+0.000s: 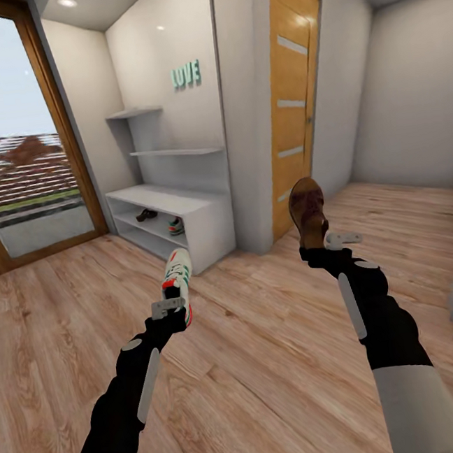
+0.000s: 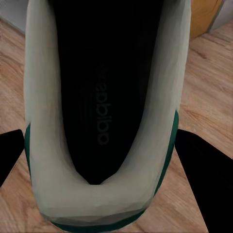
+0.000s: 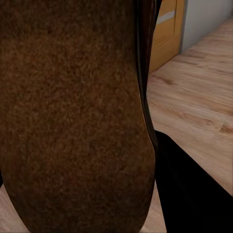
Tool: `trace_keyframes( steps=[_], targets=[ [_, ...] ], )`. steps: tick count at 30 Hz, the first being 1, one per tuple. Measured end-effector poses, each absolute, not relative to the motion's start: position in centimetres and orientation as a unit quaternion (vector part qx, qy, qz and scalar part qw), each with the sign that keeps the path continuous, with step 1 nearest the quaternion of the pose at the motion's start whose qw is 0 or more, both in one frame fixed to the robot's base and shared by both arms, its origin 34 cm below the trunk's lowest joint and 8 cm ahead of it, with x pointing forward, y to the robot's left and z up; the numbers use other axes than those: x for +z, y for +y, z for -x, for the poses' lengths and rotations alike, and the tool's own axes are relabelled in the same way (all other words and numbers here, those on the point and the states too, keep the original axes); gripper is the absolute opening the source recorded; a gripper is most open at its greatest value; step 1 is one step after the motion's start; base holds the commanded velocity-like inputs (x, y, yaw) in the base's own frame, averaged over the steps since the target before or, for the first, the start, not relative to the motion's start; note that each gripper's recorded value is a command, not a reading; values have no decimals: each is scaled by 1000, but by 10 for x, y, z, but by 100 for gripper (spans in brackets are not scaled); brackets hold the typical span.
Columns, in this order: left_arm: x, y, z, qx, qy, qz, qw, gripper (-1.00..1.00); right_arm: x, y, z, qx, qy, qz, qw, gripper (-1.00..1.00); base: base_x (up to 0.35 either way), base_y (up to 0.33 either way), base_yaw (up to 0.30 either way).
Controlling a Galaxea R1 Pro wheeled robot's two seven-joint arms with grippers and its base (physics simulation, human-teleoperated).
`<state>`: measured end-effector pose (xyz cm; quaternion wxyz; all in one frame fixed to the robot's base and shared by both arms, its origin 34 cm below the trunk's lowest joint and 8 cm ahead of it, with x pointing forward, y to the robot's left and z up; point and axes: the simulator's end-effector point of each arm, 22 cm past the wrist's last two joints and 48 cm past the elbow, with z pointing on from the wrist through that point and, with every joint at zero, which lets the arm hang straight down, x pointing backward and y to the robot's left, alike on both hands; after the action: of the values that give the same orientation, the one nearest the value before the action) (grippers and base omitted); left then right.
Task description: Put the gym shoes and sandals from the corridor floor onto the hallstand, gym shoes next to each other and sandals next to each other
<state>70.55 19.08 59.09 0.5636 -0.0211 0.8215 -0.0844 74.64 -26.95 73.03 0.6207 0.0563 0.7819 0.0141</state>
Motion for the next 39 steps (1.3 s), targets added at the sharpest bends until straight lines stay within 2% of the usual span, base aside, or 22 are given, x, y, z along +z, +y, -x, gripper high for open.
trace_keyframes(
  steps=[6, 39],
  targets=[
    [591, 191, -705, -84, 822, 21, 563, -100, 730, -269, -746, 14, 782, -56, 621, -100, 281, 229, 134],
    [591, 191, -705, -84, 822, 21, 563, -100, 731, -269, -747, 14, 782, -56, 621, -100, 283, 208, 296]
  ],
)
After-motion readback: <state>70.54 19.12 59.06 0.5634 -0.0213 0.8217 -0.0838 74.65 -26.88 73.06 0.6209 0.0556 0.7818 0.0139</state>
